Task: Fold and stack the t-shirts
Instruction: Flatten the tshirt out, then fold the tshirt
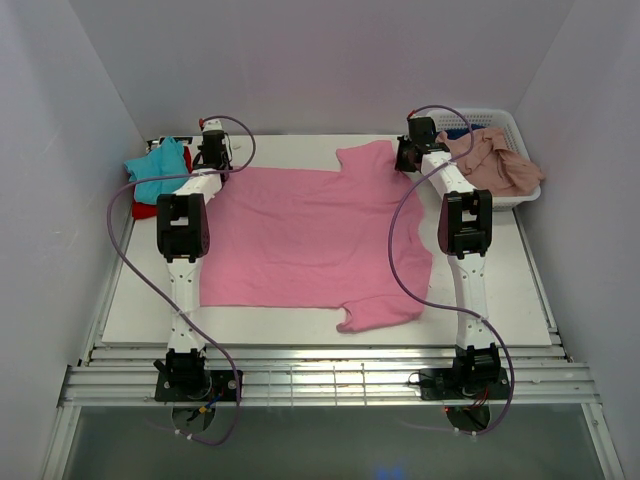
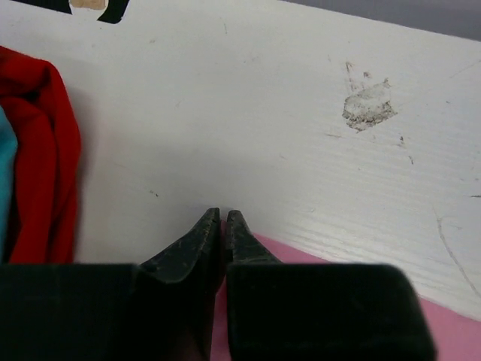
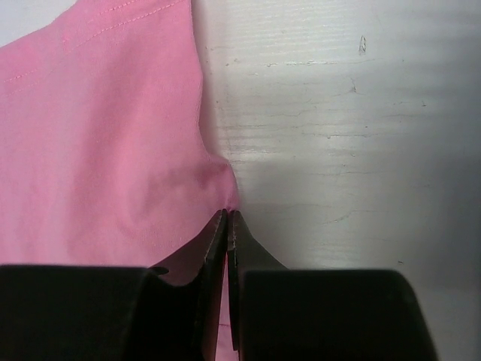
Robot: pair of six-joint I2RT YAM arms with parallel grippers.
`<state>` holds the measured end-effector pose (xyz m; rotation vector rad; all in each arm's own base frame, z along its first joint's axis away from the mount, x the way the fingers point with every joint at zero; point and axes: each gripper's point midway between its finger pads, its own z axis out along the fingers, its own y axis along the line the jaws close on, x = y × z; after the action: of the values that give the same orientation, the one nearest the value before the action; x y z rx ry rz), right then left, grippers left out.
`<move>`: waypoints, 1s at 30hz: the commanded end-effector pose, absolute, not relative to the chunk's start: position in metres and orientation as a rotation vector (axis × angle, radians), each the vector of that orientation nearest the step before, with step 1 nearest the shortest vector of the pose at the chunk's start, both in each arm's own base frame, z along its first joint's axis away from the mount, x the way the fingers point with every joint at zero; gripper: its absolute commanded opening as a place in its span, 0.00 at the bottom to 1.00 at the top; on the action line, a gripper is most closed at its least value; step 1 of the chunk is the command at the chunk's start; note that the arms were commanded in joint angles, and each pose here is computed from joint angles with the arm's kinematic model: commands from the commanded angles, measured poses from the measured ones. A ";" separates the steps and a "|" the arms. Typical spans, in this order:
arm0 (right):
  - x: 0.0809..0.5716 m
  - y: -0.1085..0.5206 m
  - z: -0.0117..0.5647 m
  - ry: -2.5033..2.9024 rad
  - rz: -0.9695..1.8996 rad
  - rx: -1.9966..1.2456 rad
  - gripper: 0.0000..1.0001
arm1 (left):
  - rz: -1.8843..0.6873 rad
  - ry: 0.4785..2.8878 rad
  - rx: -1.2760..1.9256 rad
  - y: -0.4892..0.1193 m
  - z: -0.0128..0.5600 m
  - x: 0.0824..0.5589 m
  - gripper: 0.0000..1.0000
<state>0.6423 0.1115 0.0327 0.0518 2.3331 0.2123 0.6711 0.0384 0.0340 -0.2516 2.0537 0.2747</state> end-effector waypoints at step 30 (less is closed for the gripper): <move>0.604 0.123 0.161 2.112 0.365 0.017 0.08 | 0.143 1.751 -0.288 0.038 0.169 0.634 0.00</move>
<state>0.6073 0.1235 0.1370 0.0350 2.1684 0.3570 0.6411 0.0397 0.1310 -0.2979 1.8119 0.1804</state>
